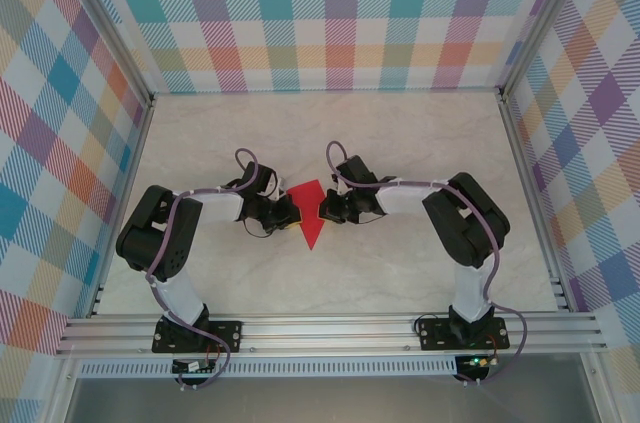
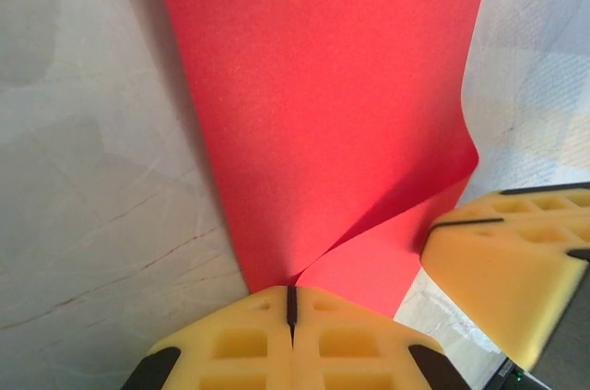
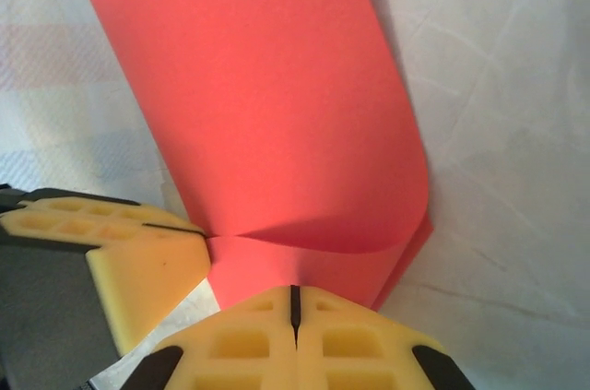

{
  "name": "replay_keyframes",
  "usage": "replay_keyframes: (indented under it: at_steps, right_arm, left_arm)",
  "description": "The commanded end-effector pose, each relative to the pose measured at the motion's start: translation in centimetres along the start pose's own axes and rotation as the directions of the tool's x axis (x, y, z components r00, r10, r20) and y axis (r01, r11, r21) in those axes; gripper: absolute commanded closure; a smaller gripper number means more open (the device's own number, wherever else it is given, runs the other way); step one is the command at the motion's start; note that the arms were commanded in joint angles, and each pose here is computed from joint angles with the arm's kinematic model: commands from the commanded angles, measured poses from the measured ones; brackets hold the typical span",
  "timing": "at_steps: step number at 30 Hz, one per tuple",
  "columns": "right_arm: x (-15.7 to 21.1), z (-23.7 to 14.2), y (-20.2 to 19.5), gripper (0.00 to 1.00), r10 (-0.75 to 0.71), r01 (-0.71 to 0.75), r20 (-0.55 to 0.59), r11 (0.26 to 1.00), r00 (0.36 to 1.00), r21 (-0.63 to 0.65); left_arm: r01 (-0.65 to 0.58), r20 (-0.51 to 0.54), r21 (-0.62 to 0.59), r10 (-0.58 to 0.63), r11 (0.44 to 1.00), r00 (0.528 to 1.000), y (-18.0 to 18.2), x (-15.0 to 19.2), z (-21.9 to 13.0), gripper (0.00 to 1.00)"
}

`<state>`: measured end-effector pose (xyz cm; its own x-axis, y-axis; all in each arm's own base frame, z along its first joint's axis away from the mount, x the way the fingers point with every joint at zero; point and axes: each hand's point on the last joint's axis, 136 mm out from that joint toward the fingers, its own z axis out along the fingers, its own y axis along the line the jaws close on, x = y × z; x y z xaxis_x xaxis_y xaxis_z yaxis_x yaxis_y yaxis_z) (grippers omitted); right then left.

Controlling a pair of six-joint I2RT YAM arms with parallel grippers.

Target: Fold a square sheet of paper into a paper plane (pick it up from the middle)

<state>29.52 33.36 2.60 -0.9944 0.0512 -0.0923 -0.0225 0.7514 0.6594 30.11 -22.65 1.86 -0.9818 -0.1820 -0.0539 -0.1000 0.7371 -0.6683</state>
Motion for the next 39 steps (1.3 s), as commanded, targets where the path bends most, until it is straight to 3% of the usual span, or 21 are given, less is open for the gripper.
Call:
replay_keyframes:
  at_steps: [1,8,18,39]
  right_arm:
    - [-0.3,0.7,0.0,0.95,-0.022,0.021,-0.022,1.0,1.0,-0.012]
    - [-0.6,0.9,0.0,0.95,-0.023,0.022,-0.028,1.0,0.999,-0.022]
    - [-1.9,-2.2,1.3,0.95,-0.067,0.068,0.044,0.997,0.997,-0.03]
    - [-1.7,0.0,-1.1,0.95,-0.036,0.036,-0.003,0.999,0.999,0.009]
  left_arm:
    - [0.019,-0.016,-0.071,-0.021,0.997,1.0,1.7,1.2,0.2,0.99]
    - [0.018,-0.017,-0.069,-0.019,0.997,1.0,1.6,1.2,0.1,0.99]
    - [0.015,-0.006,-0.073,-0.015,0.997,1.0,1.5,1.1,-0.1,0.99]
    - [0.012,0.001,-0.073,-0.012,0.997,1.0,1.3,0.9,-0.3,0.98]
